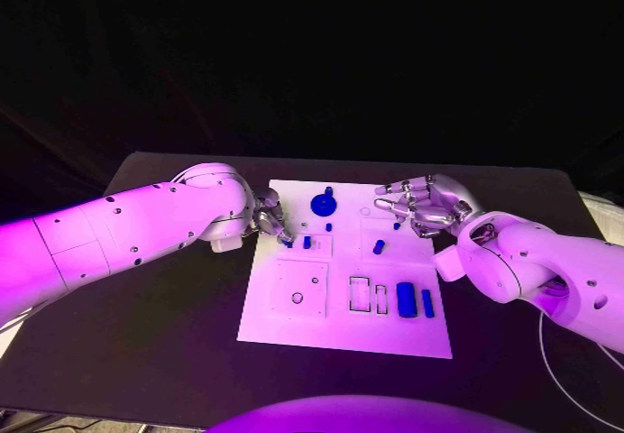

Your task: Assemble the parts on the task board

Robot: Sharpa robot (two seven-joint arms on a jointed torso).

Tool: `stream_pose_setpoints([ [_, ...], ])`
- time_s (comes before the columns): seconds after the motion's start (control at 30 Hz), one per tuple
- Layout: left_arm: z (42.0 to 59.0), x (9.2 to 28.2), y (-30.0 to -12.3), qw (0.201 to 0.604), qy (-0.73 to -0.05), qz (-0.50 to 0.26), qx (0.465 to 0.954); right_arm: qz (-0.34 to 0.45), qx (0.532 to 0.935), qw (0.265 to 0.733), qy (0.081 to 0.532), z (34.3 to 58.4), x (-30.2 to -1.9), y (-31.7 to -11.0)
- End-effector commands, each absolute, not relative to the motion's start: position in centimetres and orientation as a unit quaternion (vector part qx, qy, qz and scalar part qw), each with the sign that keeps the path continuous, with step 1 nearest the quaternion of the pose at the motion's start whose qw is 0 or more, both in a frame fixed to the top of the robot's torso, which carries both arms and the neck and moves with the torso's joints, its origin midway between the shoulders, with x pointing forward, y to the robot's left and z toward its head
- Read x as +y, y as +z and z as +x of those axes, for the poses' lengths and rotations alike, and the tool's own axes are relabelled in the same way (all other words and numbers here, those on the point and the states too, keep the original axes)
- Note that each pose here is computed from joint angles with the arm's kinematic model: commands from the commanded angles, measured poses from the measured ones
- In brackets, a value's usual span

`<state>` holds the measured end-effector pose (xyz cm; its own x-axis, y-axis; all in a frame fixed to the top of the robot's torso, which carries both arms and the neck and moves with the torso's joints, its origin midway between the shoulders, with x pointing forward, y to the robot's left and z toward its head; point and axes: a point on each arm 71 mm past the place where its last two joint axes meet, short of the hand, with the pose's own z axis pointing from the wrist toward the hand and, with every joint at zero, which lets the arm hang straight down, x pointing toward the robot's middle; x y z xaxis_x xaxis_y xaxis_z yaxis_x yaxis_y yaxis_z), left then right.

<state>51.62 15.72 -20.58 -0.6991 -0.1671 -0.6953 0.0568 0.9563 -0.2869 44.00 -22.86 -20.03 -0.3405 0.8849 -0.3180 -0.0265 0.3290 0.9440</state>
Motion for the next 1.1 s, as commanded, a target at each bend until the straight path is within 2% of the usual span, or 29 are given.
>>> stream_pose_setpoints([
  [0.03,51.6,15.8,-20.7,0.388,-0.134,-0.028,0.911,0.316,0.665,0.470,0.487,43.9,-22.6,-20.0],
  [0.57,51.1,15.2,-20.9,0.361,-0.137,0.001,0.922,0.316,0.666,0.468,0.487,43.9,-22.6,-20.1],
  [1.1,51.3,14.8,-21.1,0.358,-0.130,-0.005,0.924,0.315,0.664,0.470,0.488,43.9,-22.6,-20.0],
])
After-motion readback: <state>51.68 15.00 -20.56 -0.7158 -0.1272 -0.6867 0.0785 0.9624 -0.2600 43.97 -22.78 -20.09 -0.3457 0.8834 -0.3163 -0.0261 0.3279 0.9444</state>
